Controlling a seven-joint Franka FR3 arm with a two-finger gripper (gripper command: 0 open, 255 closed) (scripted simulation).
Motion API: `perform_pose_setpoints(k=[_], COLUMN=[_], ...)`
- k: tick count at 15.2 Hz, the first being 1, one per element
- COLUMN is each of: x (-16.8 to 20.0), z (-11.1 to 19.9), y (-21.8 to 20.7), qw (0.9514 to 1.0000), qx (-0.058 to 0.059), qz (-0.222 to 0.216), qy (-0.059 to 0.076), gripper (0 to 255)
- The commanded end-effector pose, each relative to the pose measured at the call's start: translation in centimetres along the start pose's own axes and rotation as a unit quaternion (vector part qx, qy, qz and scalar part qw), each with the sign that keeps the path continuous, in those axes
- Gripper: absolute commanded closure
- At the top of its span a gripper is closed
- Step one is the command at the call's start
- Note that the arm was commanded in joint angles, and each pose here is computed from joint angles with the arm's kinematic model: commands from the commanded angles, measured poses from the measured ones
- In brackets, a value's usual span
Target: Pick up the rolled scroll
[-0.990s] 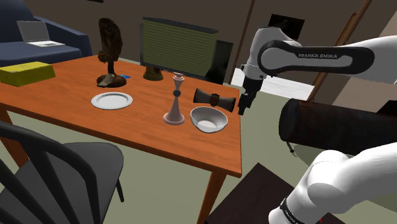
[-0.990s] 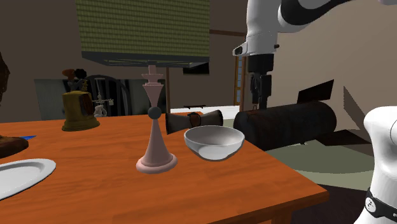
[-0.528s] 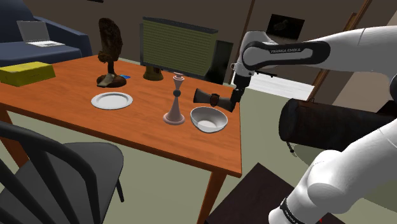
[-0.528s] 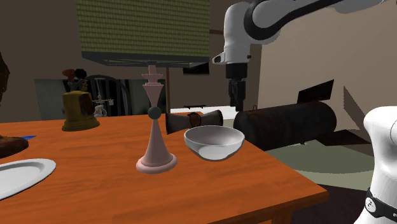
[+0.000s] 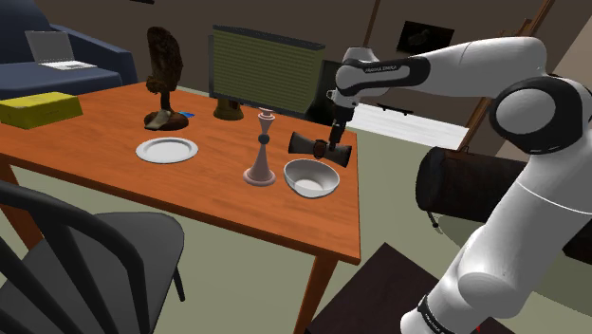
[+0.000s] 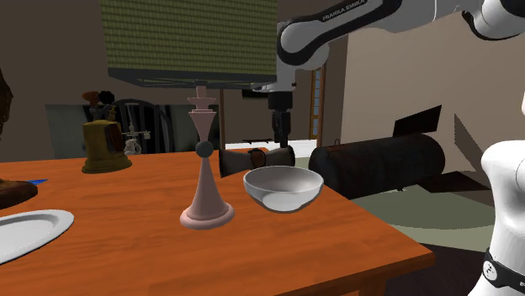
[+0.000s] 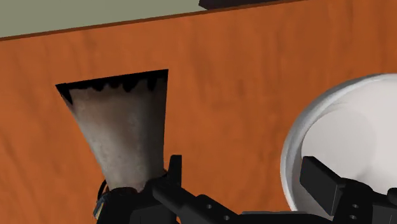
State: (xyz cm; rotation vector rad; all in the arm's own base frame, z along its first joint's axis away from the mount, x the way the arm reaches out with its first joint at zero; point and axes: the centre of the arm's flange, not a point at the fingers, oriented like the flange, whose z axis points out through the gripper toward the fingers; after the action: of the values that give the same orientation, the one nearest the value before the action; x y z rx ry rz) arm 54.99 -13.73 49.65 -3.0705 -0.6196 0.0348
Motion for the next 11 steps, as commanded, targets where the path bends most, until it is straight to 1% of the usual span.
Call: perform_pose_setpoints(k=[1,5,9,11], x=[1.8,5.8,9.9,10.3], z=[0.7,1.6,2.5,3.1], y=[1.8,5.2,8.4,8.7], qw=[0.9998,0.9987,0.9965,0.9962], qx=[0.004,0.011,0.018,0.019], qz=[-0.017,-0.049,-0.081,-0.084], qy=[0.002,0.006,0.010,0.011], gripper=[0,0,0,0])
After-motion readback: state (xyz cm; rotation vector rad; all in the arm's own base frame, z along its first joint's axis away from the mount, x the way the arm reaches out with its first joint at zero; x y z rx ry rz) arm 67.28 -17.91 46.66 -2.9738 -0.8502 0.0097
